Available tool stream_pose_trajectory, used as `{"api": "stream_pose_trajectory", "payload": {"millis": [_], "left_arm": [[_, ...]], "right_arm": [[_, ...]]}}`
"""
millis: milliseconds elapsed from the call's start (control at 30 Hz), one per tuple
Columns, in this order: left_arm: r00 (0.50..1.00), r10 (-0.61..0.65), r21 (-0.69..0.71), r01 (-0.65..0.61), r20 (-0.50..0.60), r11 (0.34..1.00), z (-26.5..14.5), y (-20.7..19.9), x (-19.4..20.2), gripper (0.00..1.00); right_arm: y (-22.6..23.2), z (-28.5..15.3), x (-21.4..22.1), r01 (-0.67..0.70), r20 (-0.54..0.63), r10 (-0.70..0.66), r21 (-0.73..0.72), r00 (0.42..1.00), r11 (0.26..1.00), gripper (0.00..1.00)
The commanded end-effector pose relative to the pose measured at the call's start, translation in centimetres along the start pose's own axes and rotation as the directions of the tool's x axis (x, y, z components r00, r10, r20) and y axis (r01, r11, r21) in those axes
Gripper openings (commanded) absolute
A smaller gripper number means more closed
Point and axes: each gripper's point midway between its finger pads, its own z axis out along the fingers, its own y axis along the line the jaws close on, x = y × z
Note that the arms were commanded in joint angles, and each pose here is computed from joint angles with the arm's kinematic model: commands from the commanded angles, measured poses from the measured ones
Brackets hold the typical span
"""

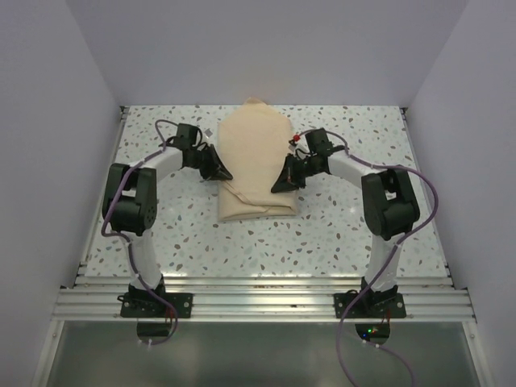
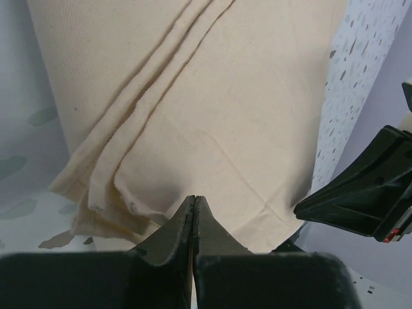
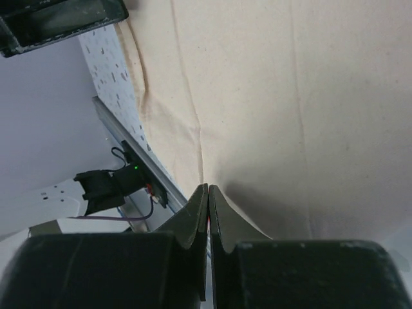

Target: Prepare the surgical pack

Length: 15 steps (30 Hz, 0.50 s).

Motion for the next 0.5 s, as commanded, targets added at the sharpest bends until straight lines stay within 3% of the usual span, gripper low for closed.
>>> {"api": "stream_pose_trajectory", "payload": {"millis": [0,467], "left_arm": [[1.0,-0.003,-0.028,0.003,-0.001,1.0,0.7,1.4,-0.1,0.01],[1.0,-0.014,-0.094,0.011,-0.027,0.996,1.2,4.0,1.2,0.01]], "right_arm": [[3.1,-1.4,0.2,0.067,0.031,-0.064,-0.151,0.998,0.986,0.02],[-2.0,-2.4,4.8,-0.008,-0.048,0.002,-0.118,0.999,0.993,0.02]]}}
